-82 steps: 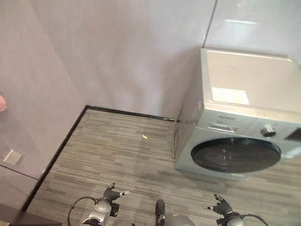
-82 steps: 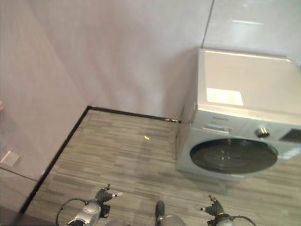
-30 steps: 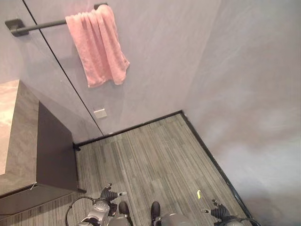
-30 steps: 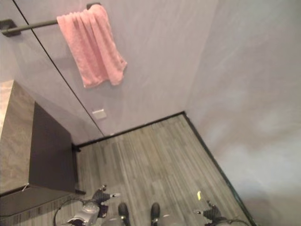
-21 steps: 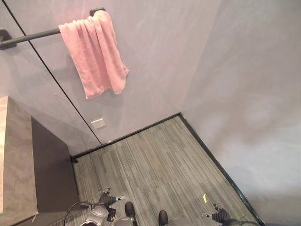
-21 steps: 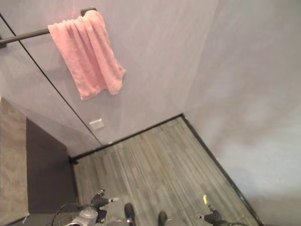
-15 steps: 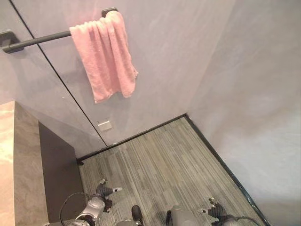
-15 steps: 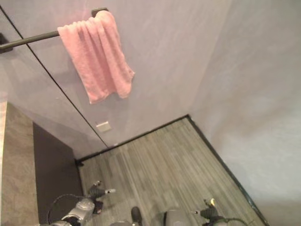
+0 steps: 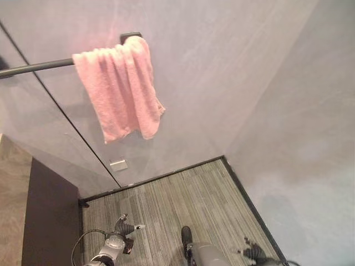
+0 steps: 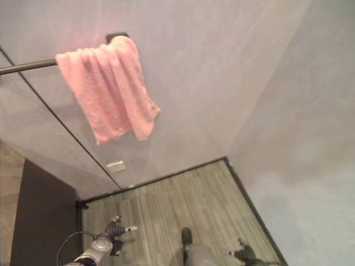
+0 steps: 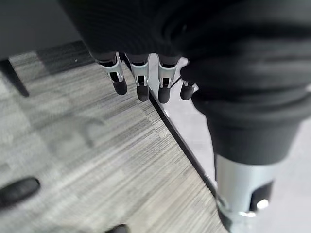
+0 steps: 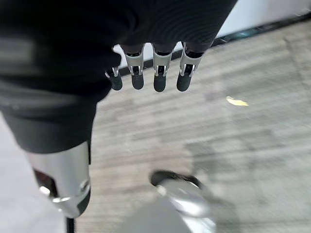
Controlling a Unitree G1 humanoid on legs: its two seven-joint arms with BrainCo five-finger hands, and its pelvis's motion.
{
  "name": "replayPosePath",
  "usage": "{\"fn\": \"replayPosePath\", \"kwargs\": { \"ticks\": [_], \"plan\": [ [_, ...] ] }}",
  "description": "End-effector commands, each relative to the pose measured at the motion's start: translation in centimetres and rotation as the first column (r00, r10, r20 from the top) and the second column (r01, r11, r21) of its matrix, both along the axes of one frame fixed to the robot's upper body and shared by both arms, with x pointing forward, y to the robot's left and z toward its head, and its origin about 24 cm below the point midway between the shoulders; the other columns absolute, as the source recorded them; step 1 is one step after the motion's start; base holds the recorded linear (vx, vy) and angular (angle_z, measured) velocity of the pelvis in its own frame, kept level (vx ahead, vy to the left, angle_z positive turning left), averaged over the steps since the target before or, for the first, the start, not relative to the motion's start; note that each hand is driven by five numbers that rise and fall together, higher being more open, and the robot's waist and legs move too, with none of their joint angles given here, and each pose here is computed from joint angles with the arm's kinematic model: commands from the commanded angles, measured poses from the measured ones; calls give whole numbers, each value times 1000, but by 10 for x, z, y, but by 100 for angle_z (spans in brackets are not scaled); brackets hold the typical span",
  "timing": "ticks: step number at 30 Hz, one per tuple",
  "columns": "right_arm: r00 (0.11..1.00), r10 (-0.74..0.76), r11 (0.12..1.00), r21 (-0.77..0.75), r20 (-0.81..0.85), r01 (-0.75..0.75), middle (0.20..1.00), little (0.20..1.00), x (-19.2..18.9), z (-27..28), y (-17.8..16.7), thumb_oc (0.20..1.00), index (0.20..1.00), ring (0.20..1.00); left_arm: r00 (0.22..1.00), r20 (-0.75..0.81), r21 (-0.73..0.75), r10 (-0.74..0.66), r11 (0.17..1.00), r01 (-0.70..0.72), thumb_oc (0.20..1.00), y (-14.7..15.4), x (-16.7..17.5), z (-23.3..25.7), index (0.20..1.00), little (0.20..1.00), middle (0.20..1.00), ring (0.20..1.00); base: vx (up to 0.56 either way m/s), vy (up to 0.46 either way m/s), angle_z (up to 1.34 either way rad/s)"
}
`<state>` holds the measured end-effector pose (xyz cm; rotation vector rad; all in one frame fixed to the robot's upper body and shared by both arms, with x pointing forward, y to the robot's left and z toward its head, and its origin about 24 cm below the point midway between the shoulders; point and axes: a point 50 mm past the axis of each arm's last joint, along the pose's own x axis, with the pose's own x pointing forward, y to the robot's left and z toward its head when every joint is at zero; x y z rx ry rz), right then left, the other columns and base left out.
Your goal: Put brush and paste in cup on sink, flatten towel.
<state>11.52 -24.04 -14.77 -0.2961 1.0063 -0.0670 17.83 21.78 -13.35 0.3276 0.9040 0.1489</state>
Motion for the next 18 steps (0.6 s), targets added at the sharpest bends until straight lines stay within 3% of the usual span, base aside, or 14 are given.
{"fn": "replayPosePath", "kwargs": {
  "ticks": [1, 7, 10, 13, 18],
  "plan": [
    [1000, -21, 997, -70, 22, 22, 1000, 1000, 2, 9, -27, 1000, 1000, 1000, 998, 61, 18, 30, 999, -31, 1000, 10, 13, 9, 1000, 1000, 1000, 1000, 75, -138, 65],
    [1000, -17, 993, -117, 23, 20, 1000, 1000, 1, 12, -35, 1000, 1000, 1000, 999, 44, 39, 33, 999, -34, 1000, 10, 5, 6, 1000, 1000, 1000, 1000, 161, 125, 29],
    [999, 19, 993, -120, 26, -15, 1000, 1000, 7, 13, -33, 1000, 1000, 1000, 999, 33, 44, 20, 999, -22, 1000, 11, 3, 5, 1000, 1000, 1000, 1000, 91, 196, -48],
    [1000, 14, 995, -100, 22, -12, 1000, 1000, 9, 11, -29, 1000, 1000, 1000, 994, 26, 85, -103, 991, 101, 1000, 7, 9, 7, 1000, 1000, 1000, 1000, 87, 226, -38],
    [998, 64, 994, -91, 8, -63, 1000, 1000, 10, 7, -16, 1000, 1000, 1000, 994, 18, 115, -111, 987, 108, 1000, 14, 8, 8, 1000, 1000, 1000, 1000, 55, 174, -32]
  ]
}}
